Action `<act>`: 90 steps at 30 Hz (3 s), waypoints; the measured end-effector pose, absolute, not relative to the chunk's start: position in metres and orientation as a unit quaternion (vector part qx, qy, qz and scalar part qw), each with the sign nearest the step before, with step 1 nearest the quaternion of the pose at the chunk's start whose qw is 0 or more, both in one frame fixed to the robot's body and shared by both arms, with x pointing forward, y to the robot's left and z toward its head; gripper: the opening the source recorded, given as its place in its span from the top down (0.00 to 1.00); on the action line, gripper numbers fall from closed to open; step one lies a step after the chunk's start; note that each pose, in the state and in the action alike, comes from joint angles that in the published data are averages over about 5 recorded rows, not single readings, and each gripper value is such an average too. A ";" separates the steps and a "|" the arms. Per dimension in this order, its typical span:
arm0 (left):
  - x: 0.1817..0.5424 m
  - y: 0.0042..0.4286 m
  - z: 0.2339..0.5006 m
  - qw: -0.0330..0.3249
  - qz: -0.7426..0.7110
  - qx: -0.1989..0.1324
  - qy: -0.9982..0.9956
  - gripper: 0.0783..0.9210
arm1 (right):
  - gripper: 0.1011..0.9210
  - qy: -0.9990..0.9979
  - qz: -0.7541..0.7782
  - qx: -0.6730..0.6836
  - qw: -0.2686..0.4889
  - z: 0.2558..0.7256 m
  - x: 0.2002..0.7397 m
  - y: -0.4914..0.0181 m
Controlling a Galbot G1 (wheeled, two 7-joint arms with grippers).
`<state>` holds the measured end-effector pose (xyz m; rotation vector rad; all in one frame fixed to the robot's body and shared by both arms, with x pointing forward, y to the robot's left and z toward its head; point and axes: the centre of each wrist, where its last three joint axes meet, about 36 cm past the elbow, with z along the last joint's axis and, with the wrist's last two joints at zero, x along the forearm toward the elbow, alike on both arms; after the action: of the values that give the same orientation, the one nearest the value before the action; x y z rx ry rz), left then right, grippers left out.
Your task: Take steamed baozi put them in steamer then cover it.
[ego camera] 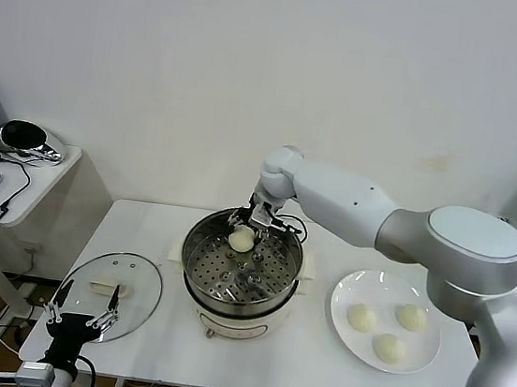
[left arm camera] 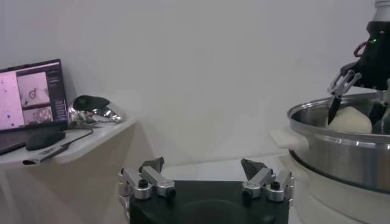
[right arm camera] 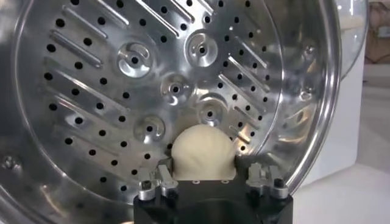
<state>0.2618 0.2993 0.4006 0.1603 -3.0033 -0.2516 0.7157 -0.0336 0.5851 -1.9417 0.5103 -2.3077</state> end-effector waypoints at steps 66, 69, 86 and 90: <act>0.254 0.296 0.415 0.042 -0.092 0.054 -0.993 0.12 | 0.12 0.540 -0.564 -0.468 -0.413 0.477 0.573 -0.337; 0.254 0.296 0.415 0.043 -0.092 0.054 -0.993 0.12 | 0.12 0.542 -0.566 -0.467 -0.411 0.469 0.576 -0.334; 0.254 0.297 0.413 0.045 -0.093 0.056 -0.993 0.12 | 0.26 0.545 -0.565 -0.465 -0.409 0.445 0.584 -0.323; 0.254 0.297 0.413 0.045 -0.093 0.056 -0.993 0.12 | 0.35 0.544 -0.564 -0.466 -0.411 0.446 0.585 -0.323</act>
<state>0.2539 0.2967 0.4132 0.1697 -3.0344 -0.2832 0.5847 -0.3233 0.4460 -2.0376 2.3809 -2.4668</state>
